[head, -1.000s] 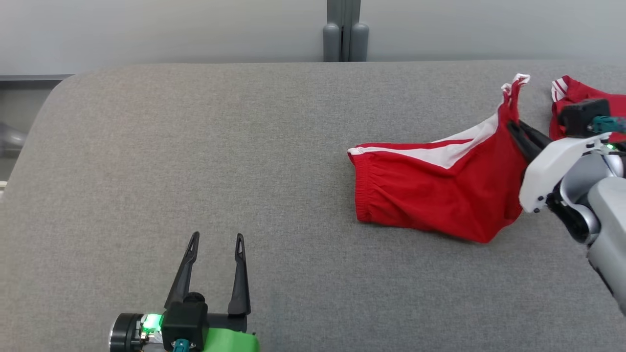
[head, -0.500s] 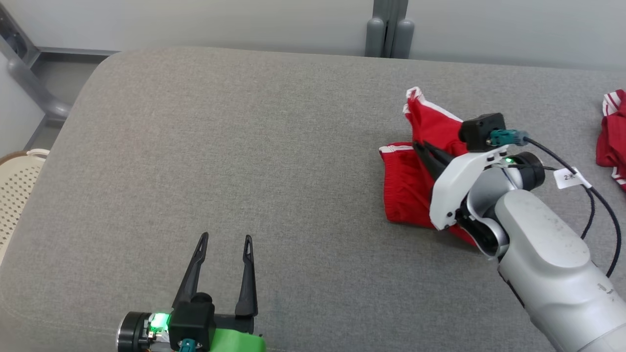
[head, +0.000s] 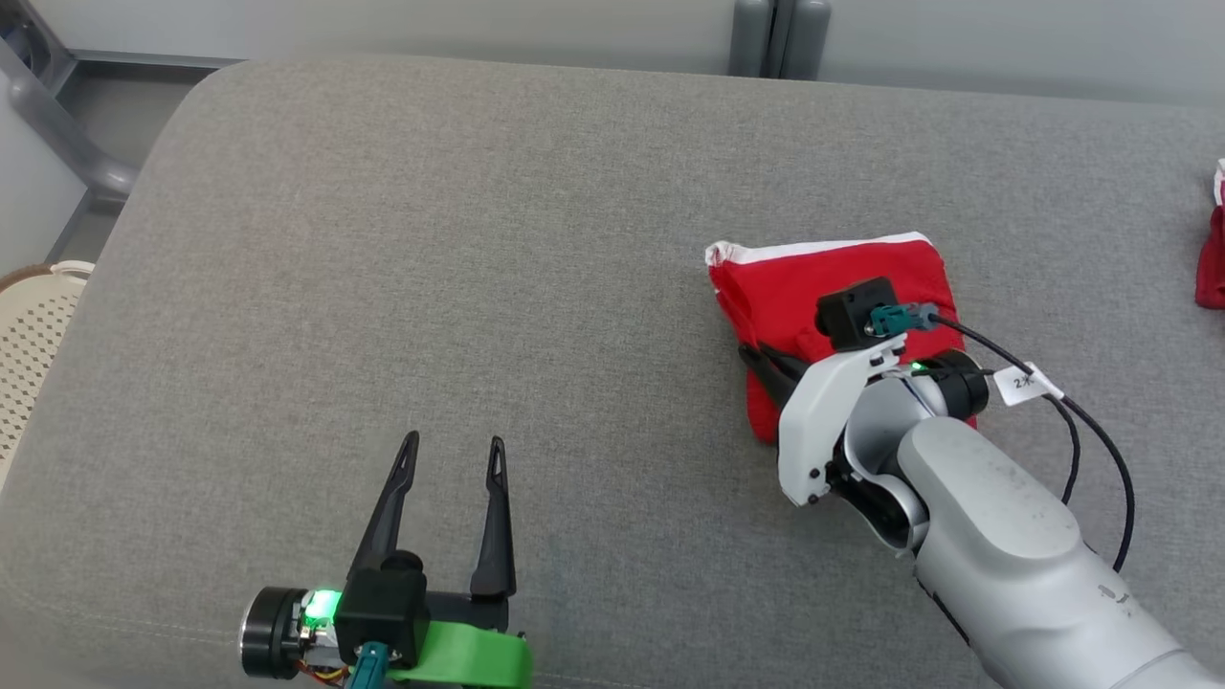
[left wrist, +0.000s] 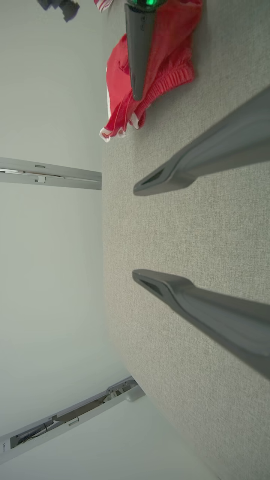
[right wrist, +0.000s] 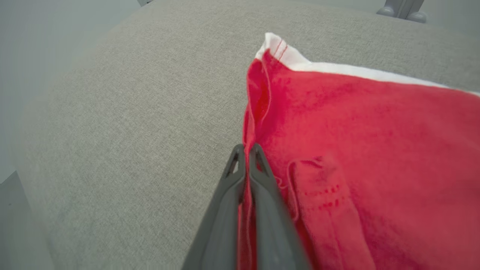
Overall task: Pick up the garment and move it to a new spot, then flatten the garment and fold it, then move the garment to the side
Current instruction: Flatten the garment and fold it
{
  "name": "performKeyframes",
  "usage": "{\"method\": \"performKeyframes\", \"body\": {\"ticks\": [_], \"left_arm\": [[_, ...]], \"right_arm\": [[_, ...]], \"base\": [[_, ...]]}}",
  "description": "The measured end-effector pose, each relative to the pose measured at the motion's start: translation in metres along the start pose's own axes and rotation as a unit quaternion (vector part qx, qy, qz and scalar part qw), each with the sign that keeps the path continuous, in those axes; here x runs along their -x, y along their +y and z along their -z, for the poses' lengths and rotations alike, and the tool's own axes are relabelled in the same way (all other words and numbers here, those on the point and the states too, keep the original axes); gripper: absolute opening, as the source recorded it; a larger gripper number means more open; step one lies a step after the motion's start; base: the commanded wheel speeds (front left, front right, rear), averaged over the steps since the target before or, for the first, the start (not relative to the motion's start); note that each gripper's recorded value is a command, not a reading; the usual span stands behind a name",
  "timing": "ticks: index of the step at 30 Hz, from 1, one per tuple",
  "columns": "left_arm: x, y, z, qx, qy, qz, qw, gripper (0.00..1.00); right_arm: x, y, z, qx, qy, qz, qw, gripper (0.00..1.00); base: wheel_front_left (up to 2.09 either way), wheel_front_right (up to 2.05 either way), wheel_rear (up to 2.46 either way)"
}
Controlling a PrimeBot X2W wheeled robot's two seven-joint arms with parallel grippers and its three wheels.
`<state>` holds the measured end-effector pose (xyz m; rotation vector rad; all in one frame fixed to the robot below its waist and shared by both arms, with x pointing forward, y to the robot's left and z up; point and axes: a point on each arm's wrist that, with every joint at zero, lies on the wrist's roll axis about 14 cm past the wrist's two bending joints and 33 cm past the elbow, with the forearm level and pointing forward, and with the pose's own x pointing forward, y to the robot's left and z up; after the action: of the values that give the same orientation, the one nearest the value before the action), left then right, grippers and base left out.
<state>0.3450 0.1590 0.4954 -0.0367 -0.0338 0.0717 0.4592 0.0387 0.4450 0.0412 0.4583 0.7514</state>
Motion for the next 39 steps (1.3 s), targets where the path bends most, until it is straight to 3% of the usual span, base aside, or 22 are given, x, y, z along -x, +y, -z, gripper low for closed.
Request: {"method": "performKeyframes", "body": {"ticks": [1,2,3,4,10,16,22,27,28,29,35,39], "left_arm": [[-0.001,-0.001,0.000,0.001,0.000,0.001,1.000,1.00],[-0.002,-0.002,0.000,0.001,0.000,0.003,1.000,1.00],[-0.003,-0.003,0.001,0.001,0.000,0.004,1.000,1.00],[-0.003,-0.004,0.001,0.001,0.001,0.006,1.000,1.00],[-0.009,-0.011,0.002,-0.002,0.000,0.023,1.000,1.00],[-0.013,-0.024,-0.001,-0.008,-0.009,0.047,0.999,1.00],[-0.015,-0.032,-0.006,-0.007,-0.017,0.063,0.998,1.00],[-0.012,-0.038,-0.013,-0.006,-0.028,0.075,0.997,1.00],[-0.011,-0.039,-0.013,-0.006,-0.029,0.078,0.997,1.00],[-0.010,-0.040,-0.014,-0.005,-0.030,0.078,0.996,1.00],[-0.006,-0.037,-0.016,-0.005,-0.032,0.073,0.997,1.00],[-0.004,-0.033,-0.014,-0.002,-0.028,0.065,0.997,1.00]], "right_arm": [[0.000,0.002,0.002,-0.007,-0.002,-0.003,1.000,0.11],[-0.001,0.004,0.000,-0.016,-0.008,-0.005,1.000,0.58],[-0.001,0.007,-0.003,-0.028,-0.015,-0.009,0.999,0.75],[-0.001,0.012,-0.005,-0.037,-0.021,-0.015,0.999,1.00],[0.015,0.010,-0.055,-0.065,-0.135,-0.022,0.988,1.00],[0.052,-0.042,-0.077,-0.033,-0.207,0.043,0.977,1.00],[0.093,-0.083,-0.047,0.003,-0.208,0.112,0.972,1.00],[0.115,-0.092,-0.008,-0.032,-0.185,0.143,0.972,1.00],[0.117,-0.090,-0.003,-0.043,-0.181,0.142,0.972,0.74],[0.119,-0.088,0.001,-0.053,-0.178,0.141,0.972,0.00],[0.104,-0.070,0.004,-0.153,-0.161,0.102,0.970,0.00],[0.083,-0.062,-0.013,-0.177,-0.149,0.071,0.970,0.00]], "base": [[0.00,0.00,0.00],[0.00,0.00,0.00],[0.00,0.00,0.00],[0.00,0.00,0.00],[0.00,0.00,0.00],[0.00,0.00,0.00],[0.00,0.00,0.00],[0.00,0.00,0.00],[0.00,0.00,0.00],[0.00,0.00,0.00],[0.00,0.00,0.00],[0.00,0.00,0.00]]}}
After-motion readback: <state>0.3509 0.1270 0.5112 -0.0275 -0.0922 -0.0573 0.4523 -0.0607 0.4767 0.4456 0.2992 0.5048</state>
